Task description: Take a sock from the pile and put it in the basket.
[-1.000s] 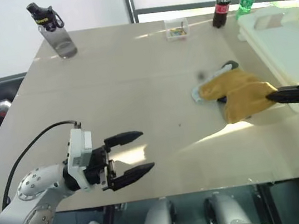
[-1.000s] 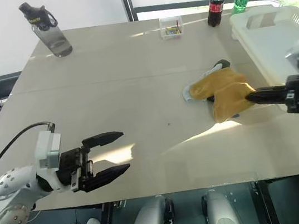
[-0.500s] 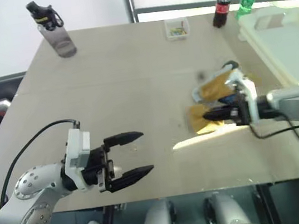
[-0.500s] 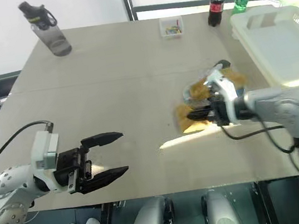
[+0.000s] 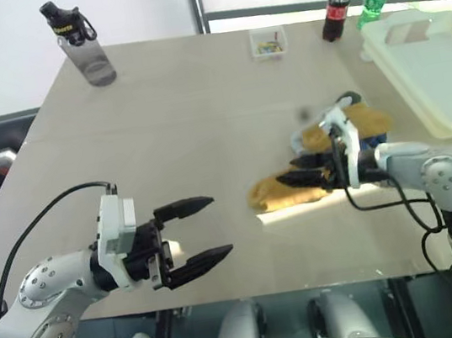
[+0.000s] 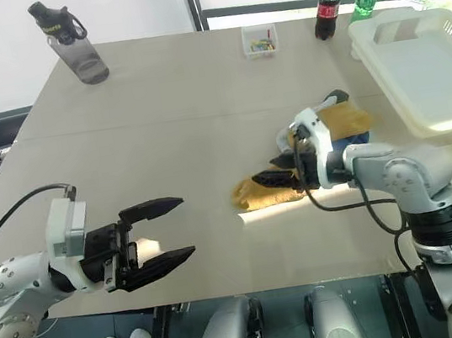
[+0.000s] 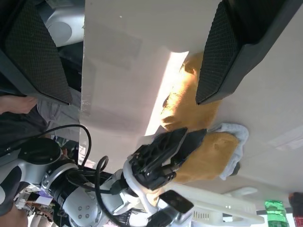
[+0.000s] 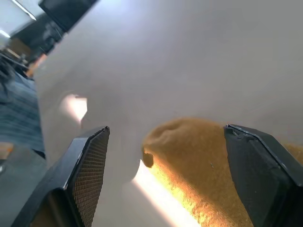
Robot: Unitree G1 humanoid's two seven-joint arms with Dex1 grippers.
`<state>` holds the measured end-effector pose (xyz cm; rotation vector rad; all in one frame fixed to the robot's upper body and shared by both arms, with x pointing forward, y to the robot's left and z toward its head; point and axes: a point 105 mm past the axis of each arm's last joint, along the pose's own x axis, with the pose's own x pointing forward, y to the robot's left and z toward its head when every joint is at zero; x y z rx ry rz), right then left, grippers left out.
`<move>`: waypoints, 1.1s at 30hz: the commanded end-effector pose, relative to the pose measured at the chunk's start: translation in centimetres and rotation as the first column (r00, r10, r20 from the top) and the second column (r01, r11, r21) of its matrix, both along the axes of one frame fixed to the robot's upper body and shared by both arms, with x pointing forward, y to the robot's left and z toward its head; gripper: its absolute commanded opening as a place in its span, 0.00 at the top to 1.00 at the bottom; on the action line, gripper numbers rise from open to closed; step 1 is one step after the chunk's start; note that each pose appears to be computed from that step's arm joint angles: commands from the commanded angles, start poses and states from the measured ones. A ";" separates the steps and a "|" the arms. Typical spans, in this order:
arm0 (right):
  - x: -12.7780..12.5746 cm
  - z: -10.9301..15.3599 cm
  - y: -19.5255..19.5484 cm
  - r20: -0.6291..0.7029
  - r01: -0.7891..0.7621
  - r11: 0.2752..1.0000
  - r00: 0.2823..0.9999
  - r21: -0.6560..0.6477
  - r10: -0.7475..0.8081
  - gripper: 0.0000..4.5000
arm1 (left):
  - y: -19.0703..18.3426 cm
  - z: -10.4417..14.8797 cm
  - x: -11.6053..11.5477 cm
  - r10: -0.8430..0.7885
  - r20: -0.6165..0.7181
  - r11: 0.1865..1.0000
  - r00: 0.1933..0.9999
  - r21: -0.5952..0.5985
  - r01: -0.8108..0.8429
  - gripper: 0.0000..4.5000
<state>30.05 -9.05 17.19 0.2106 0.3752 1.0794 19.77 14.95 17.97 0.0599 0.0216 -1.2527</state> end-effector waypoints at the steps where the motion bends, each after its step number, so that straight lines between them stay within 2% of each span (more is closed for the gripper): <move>1: 1.2 -0.1 -3.5 0.072 0.124 0.990 0.990 -0.063 -0.119 0.10 | -0.3 1.1 -0.5 -0.014 0.049 1.000 0.999 0.002 0.014 0.00; 5: 1.7 -4.4 -6.7 0.096 0.191 0.930 0.981 -0.314 -0.169 0.10 | -0.4 1.1 -0.6 -0.013 0.046 1.000 0.999 0.002 0.013 0.00; 8: 2.1 -6.4 -7.3 0.078 0.222 0.901 0.975 -0.374 -0.208 0.10 | -0.5 1.1 -0.4 -0.014 0.050 1.000 0.999 -0.002 0.014 0.00; 9: 2.2 -6.6 -7.4 0.068 0.233 0.899 0.972 -0.371 -0.224 0.15 | -0.5 1.2 -0.3 -0.014 0.052 1.000 0.999 -0.003 0.014 0.00; 11: 1.8 -7.0 -7.0 0.053 0.213 0.908 0.977 -0.361 -0.208 0.27 | -0.5 1.3 -0.3 -0.013 0.054 1.000 0.998 -0.004 0.013 0.00; 12: 1.5 -7.0 -6.9 0.048 0.199 0.912 0.980 -0.358 -0.195 0.39 | -0.5 1.3 -0.3 -0.012 0.055 1.000 0.998 -0.004 0.012 0.00; 13: 1.2 -7.0 -6.7 0.040 0.191 0.919 0.981 -0.345 -0.189 0.45 | -0.5 1.3 -0.3 -0.012 0.054 1.000 0.998 -0.004 0.012 0.00; 17: 0.7 -7.0 -6.1 0.027 0.173 0.932 0.984 -0.319 -0.174 0.91 | -0.5 1.2 -0.2 -0.011 0.052 1.000 0.999 -0.004 0.011 0.00; 18: 0.5 -6.9 -6.0 0.022 0.163 0.936 0.986 -0.311 -0.164 0.99 | -0.5 1.2 -0.2 -0.012 0.053 1.000 0.999 -0.004 0.012 0.00; 26: -1.1 -6.2 -5.7 -0.032 0.115 0.954 0.991 -0.276 -0.128 0.99 | -0.6 1.2 0.0 -0.013 0.054 1.000 0.998 -0.004 0.014 0.00; 31: -0.8 -5.5 -6.4 -0.007 0.147 0.952 0.988 -0.270 -0.155 0.99 | -0.7 1.2 0.0 -0.015 0.052 1.000 0.999 -0.005 0.015 0.00; 33: -0.5 -4.9 -6.8 0.017 0.167 0.953 0.986 -0.253 -0.168 0.88 | -0.7 1.2 0.0 -0.016 0.052 1.000 0.998 -0.005 0.016 0.00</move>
